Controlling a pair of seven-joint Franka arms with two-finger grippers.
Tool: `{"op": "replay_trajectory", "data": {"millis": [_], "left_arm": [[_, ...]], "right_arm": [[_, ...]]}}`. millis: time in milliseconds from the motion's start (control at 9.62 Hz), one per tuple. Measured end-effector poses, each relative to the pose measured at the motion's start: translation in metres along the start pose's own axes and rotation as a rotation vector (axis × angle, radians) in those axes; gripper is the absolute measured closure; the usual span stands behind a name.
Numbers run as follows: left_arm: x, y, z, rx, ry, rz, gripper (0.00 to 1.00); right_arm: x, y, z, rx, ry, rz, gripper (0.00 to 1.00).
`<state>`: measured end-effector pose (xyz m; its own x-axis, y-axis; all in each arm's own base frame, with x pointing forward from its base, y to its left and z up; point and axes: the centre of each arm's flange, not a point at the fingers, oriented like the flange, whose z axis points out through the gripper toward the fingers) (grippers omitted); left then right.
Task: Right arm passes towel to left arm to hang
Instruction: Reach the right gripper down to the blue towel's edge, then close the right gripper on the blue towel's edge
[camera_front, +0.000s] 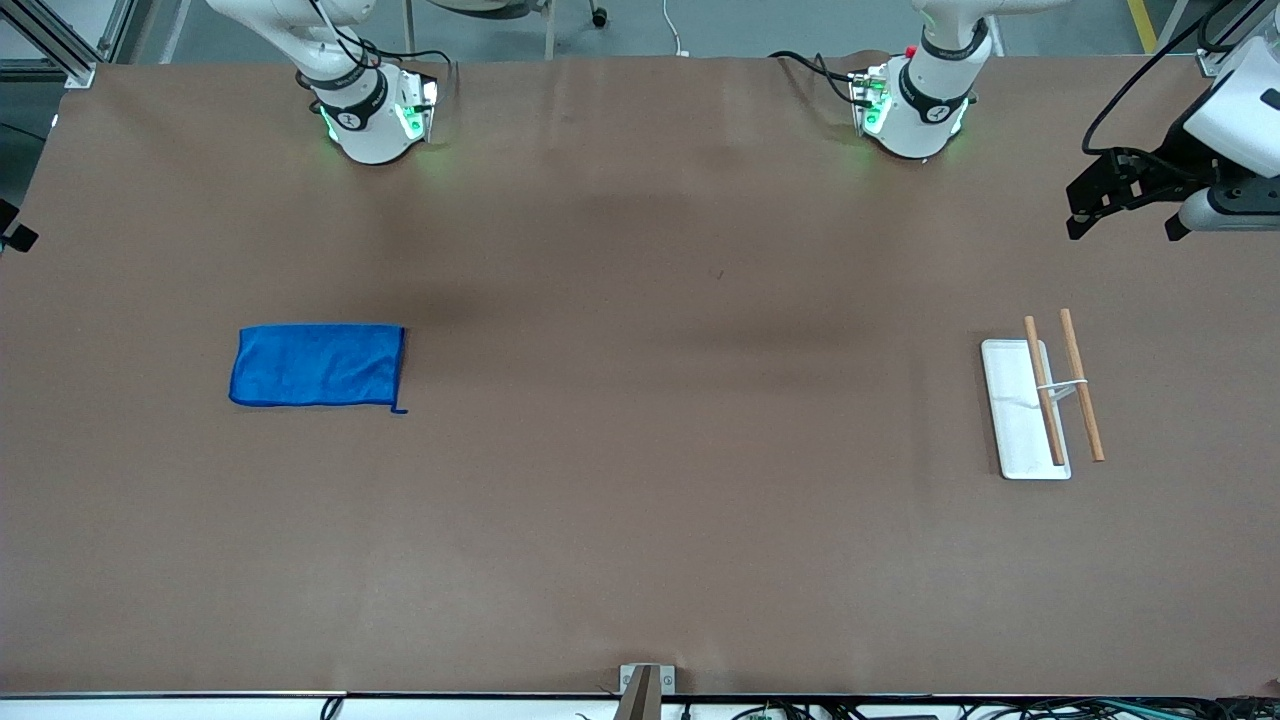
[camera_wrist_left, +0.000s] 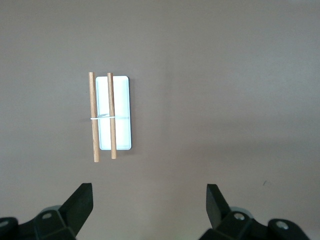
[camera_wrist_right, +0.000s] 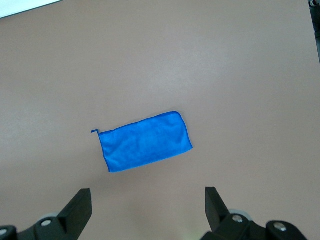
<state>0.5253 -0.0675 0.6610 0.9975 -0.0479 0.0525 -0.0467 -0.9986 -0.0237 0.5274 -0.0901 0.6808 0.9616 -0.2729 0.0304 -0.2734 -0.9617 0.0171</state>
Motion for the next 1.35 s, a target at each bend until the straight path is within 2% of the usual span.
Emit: {"op": "replay_trajectory", "data": {"millis": [208,416,623,935,1351], "left_arm": [[0.003,0.000,0.004,-0.001,-0.007,0.001,0.00],[0.004,0.000,0.006,-0.001,-0.010,0.001,0.00],[0.004,0.000,0.005,-0.001,-0.009,0.001,0.00],[0.005,0.001,0.007,-0.002,-0.012,0.004,0.00],[0.008,0.003,0.010,-0.046,-0.019,0.003,0.00]], "right_arm": [[0.000,-0.009,0.012,-0.004,-0.036,-0.017,0.00],[0.011,-0.020,0.073,-0.010,-0.085,-0.048,0.00],[0.021,-0.029,0.171,-0.009,-0.084,-0.104,0.00],[0.004,-0.033,0.305,-0.007,-0.064,-0.155,0.00],[-0.028,-0.031,0.423,-0.007,-0.039,-0.174,0.01]]}}
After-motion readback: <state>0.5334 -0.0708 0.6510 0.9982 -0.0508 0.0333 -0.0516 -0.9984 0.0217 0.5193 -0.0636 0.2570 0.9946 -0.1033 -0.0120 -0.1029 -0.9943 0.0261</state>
